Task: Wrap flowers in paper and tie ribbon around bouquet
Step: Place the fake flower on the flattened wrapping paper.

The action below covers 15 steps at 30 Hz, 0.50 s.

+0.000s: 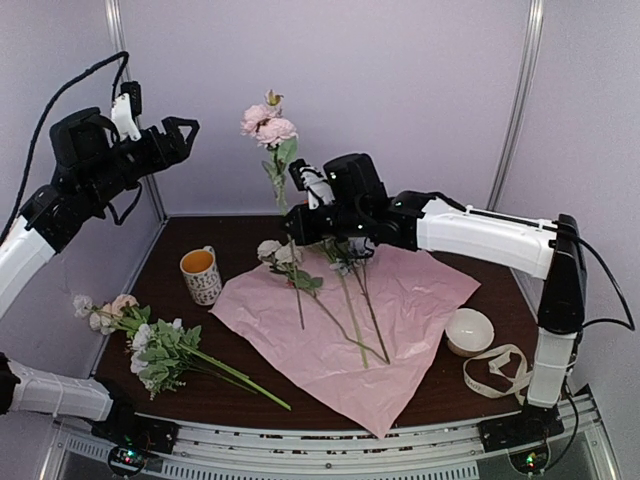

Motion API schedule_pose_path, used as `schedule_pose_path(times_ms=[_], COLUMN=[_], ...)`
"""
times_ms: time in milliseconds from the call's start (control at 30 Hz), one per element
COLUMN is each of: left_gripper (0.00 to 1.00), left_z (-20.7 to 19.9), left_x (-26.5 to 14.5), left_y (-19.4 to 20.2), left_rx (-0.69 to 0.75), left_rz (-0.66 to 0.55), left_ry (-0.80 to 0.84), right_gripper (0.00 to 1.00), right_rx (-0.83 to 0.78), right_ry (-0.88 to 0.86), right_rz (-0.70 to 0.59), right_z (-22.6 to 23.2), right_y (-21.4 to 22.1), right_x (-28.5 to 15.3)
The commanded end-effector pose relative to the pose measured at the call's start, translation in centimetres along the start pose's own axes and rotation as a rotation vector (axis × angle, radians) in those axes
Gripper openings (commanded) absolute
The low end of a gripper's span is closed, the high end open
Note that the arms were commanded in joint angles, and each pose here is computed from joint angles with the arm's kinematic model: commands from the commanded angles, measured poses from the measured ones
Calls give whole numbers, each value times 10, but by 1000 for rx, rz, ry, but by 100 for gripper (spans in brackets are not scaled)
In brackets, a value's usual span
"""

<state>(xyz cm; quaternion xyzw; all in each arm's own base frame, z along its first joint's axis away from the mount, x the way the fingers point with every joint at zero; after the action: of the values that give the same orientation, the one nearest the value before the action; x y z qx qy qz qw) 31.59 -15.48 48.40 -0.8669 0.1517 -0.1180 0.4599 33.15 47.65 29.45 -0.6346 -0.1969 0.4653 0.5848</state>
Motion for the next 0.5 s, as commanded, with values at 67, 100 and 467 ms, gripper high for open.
schedule_pose_path(times_ms=[67, 100, 467], left_gripper=[93, 94, 95], left_z=[114, 124, 260], left_x=[7, 5, -37], left_y=[79, 85, 153], left_rx=[68, 57, -129], left_rz=[226, 244, 419], left_ry=[-438, -459, -797], right_gripper=[0, 0, 38], right_rx=[111, 129, 178], right_ry=[324, 344, 564], right_rz=[316, 348, 529], right_z=[-101, -111, -181], right_y=[82, 95, 168], right_x=[-33, -35, -42])
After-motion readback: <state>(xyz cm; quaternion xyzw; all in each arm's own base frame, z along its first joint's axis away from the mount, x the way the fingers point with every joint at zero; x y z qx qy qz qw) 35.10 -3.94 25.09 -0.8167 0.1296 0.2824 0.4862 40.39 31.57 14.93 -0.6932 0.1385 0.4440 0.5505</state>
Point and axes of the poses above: each gripper's point midway between its finger pads, its own x axis out along the fingers, its own z axis along the line the jaws close on, y = z × x, the point moved 1 cm from there along -x, back along the fingers, and after that the axes turned 14 degrees about -x, right-handed, at the moved point
